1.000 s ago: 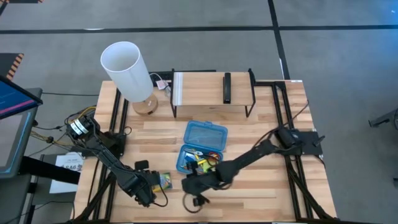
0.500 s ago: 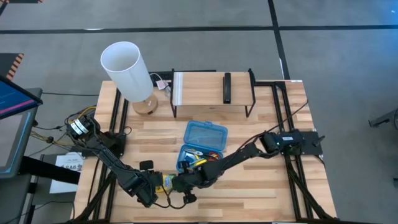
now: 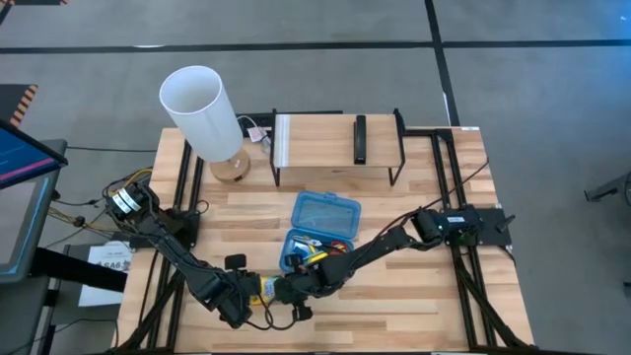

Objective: Pack school essentials
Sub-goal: Put the yellow crayon box into the blue supply box

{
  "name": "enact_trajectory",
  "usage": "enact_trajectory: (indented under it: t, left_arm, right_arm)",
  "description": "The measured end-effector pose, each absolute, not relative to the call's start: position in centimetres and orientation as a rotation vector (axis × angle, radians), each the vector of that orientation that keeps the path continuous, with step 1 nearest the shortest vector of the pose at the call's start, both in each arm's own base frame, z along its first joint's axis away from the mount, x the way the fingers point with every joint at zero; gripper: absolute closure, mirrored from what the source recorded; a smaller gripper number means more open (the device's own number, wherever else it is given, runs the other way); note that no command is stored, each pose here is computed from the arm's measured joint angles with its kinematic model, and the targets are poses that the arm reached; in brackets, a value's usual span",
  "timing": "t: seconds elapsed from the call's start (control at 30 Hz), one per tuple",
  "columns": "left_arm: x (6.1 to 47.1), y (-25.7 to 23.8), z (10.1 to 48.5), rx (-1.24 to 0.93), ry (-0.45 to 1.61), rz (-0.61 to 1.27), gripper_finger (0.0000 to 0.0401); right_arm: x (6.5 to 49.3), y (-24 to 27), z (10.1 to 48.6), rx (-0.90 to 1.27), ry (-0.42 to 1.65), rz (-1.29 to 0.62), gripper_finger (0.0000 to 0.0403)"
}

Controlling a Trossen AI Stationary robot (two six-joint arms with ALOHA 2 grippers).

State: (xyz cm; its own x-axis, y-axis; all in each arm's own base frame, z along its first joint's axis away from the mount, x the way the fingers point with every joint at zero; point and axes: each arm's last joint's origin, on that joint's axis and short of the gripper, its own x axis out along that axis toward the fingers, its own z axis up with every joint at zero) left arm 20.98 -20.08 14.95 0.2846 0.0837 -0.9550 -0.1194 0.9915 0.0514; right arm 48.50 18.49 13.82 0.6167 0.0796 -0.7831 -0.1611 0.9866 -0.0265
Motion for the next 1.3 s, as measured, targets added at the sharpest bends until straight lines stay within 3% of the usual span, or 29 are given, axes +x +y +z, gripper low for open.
enact_trajectory:
  t: [0.27,0.93,1.3]
  left_arm:
    - [21.5,-20.0,15.1,-0.049,1.273,0.115,0.0254]
    - [25.3,-18.9,19.0,0.057,1.192,0.087,0.0254]
    - [28.6,-15.1,19.9,0.168,1.12,0.136,0.0254]
  right_arm:
    - [48.4,18.5,14.4,-0.094,0.891,0.14,0.0321]
    - [45.2,18.3,20.9,-0.095,0.964,0.125,0.0321]
    - [41.9,15.9,23.1,-0.132,1.101,-0.103,0.0321]
